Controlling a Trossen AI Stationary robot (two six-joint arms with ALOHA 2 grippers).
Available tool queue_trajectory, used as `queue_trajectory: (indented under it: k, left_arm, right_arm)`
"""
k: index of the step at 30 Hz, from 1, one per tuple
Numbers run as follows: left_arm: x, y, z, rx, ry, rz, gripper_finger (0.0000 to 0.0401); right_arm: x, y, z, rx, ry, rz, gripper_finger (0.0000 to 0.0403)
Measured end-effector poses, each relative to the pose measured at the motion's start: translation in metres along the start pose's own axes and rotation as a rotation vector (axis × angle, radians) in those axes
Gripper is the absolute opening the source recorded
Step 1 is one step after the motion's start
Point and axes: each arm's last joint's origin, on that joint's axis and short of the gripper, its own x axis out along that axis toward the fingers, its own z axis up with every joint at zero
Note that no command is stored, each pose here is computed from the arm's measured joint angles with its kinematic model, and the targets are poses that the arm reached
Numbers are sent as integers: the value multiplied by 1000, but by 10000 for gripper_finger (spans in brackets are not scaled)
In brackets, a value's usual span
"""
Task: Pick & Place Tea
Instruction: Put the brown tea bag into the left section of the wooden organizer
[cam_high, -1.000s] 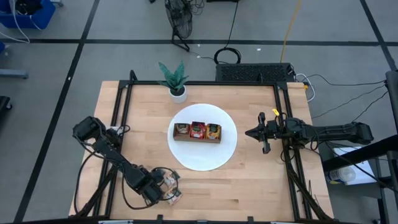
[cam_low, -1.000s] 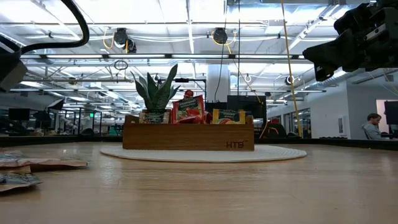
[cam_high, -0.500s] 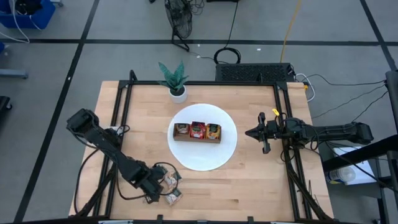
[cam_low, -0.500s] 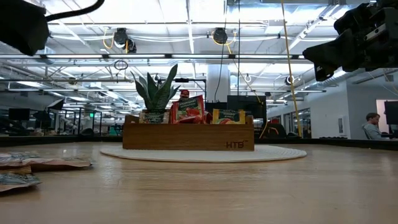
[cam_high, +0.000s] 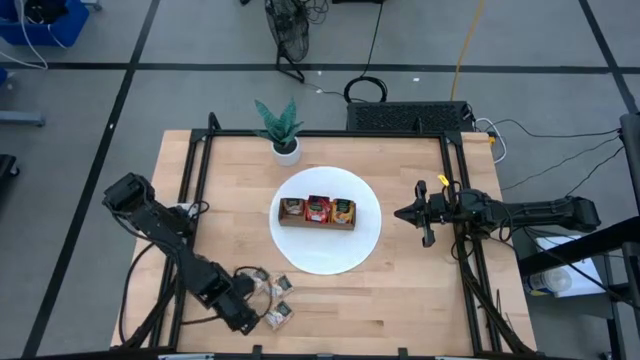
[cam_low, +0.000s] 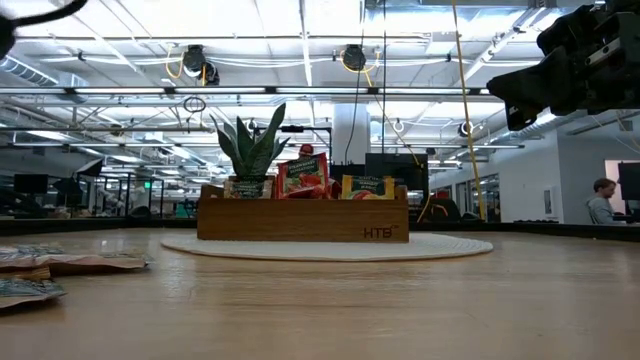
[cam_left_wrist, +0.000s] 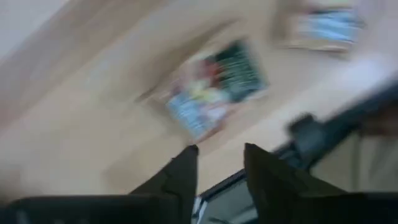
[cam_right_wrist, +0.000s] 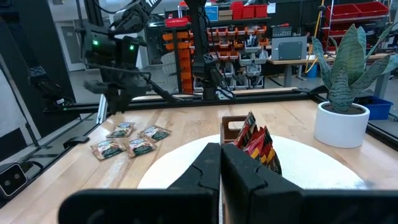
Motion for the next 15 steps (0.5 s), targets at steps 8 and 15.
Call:
queue_trajectory:
  k: [8, 15]
  left_arm:
    - [12, 13, -17, -312, -102, -10, 235]
    - [22, 21, -28, -421, -208, -108, 274]
  right_arm:
    - [0, 0, 0, 0, 0, 0, 4]
    - [0, 0, 0, 0, 0, 0, 4]
